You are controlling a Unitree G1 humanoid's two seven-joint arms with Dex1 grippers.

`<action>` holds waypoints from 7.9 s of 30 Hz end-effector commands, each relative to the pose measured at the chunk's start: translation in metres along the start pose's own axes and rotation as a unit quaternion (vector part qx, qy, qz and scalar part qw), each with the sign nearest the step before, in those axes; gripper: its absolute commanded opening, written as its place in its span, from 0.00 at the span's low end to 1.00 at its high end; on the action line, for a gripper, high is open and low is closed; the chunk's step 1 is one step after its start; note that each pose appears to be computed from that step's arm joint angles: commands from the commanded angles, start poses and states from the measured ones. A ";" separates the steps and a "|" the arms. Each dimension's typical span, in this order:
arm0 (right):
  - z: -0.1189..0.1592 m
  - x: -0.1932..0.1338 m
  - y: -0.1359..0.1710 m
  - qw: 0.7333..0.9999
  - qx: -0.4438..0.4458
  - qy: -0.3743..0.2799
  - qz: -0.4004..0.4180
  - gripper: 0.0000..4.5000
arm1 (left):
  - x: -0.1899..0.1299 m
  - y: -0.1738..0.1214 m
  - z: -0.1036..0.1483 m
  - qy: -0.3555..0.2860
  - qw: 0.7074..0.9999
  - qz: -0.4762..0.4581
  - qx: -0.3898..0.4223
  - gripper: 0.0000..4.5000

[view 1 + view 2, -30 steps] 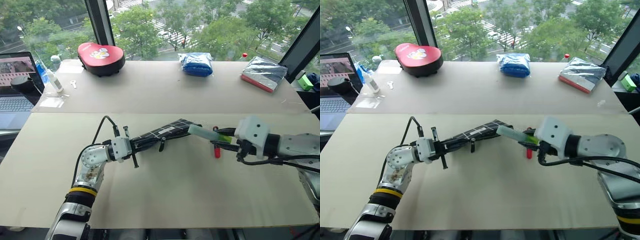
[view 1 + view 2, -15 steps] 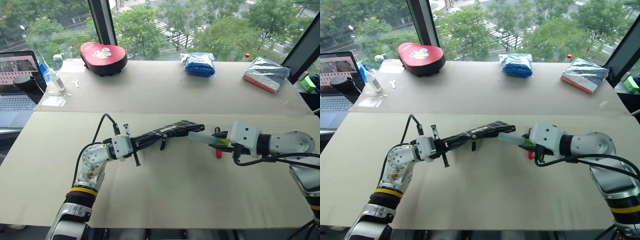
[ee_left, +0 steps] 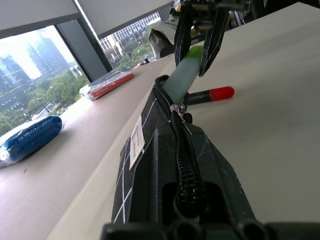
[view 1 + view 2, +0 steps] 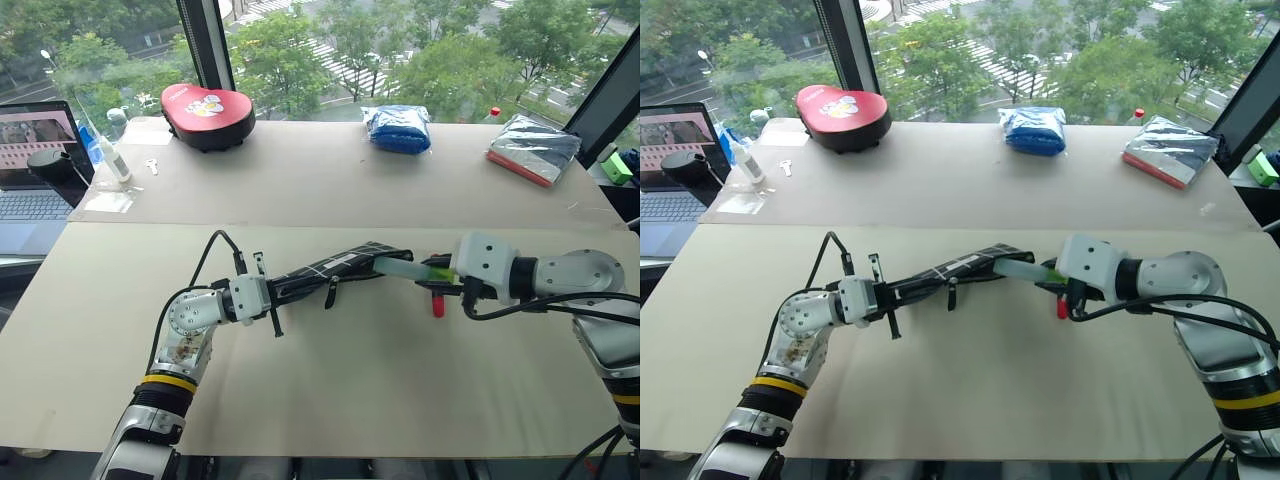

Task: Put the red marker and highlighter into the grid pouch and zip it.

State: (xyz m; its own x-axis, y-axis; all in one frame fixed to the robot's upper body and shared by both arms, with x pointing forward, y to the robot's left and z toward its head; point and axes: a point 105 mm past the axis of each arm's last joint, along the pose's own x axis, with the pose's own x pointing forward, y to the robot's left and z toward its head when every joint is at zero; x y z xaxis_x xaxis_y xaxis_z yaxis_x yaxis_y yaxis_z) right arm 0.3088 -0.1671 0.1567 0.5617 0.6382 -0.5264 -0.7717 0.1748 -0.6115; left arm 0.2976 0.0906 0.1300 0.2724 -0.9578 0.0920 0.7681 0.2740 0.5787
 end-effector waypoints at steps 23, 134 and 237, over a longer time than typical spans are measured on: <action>0.074 0.058 0.008 0.969 -0.185 -0.153 -0.052 0.49 | 0.004 0.015 0.009 -0.018 0.999 0.006 0.026 0.00; 0.060 0.044 0.008 0.960 -0.255 -0.111 0.016 0.11 | 0.013 0.004 0.010 -0.028 1.000 -0.003 0.010 0.00; -0.012 -0.019 0.040 0.909 0.405 -0.093 0.034 0.72 | 0.020 0.004 0.009 -0.034 0.999 -0.012 0.007 0.00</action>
State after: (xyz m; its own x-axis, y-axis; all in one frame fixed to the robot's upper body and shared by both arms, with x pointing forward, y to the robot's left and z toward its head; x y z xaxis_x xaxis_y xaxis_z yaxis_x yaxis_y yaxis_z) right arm 0.2799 -0.1804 0.1261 0.5361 0.7449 -0.3970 -0.7901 0.6084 0.0746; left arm 0.2998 0.0719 0.1310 0.2176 -0.9706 0.1031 0.7894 0.2371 0.5662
